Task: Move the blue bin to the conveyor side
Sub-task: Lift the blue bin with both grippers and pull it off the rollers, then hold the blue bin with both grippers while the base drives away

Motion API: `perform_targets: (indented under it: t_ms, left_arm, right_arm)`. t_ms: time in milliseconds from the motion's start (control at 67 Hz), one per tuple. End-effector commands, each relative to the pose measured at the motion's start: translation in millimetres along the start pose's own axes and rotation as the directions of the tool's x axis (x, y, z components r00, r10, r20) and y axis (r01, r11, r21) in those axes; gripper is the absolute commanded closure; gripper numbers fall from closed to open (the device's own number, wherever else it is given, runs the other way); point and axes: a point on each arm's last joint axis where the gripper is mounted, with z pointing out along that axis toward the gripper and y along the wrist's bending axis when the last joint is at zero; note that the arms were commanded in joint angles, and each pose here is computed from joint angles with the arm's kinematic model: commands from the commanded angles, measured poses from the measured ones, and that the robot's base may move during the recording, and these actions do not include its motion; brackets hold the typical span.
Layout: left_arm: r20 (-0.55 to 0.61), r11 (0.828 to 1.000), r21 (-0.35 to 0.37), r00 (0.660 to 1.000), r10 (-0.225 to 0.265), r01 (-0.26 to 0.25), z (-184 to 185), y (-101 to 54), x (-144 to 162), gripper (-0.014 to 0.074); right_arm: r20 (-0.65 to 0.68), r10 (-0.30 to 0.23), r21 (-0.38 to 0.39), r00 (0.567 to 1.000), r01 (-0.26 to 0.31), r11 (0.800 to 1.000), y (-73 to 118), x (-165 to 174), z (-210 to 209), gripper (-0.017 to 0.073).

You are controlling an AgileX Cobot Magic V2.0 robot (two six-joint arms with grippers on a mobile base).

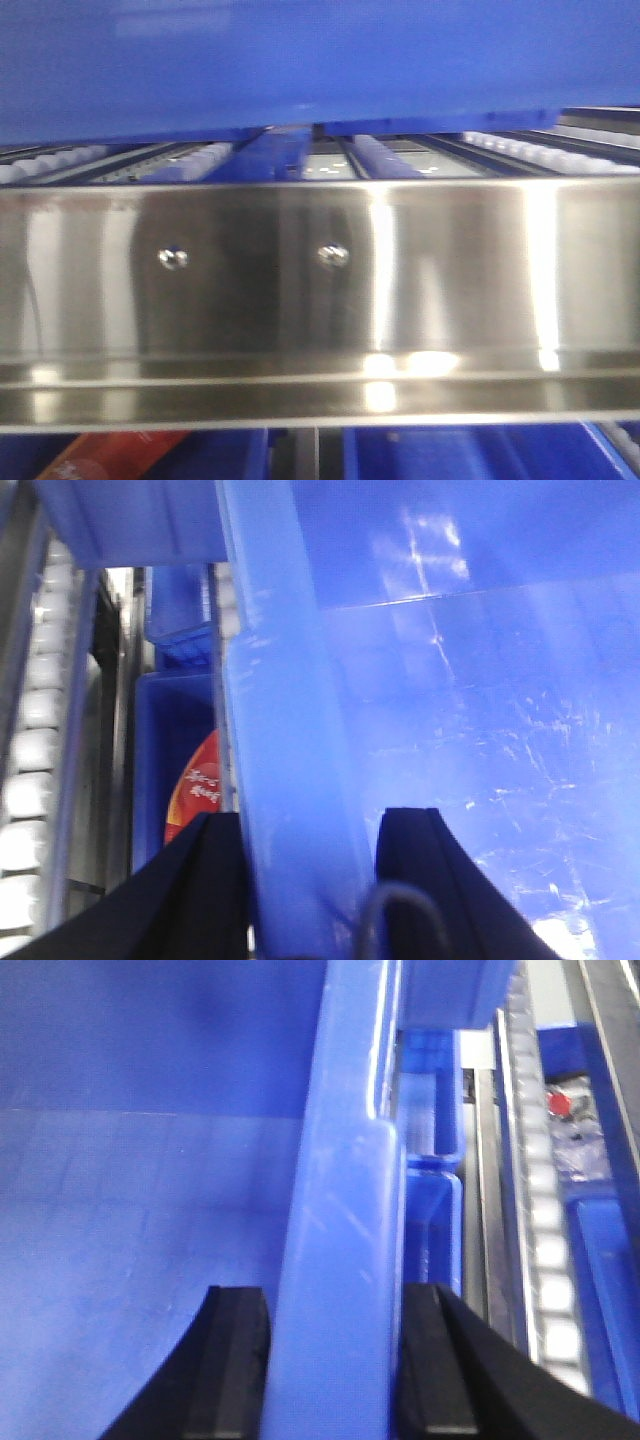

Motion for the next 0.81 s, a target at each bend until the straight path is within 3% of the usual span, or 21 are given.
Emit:
perform_targets:
  t_ms: [0, 791]
  left_arm:
    - [0.102, 0.999, -0.038, 0.994, 0.037, -0.033, -11.0, 2.7, -6.5, 0.0603]
    - [0.102, 0.999, -0.038, 0.994, 0.037, -0.033, -11.0, 2.7, -6.5, 0.0603]
  right_arm:
    - [0.138, -0.045, 0.063, 0.989, 0.036, 0.997, -5.1, -10.0, -15.2, 0.0637]
    - [0.140, -0.045, 0.063, 0.989, 0.036, 0.997, -5.1, -10.1, -15.2, 0.0637]
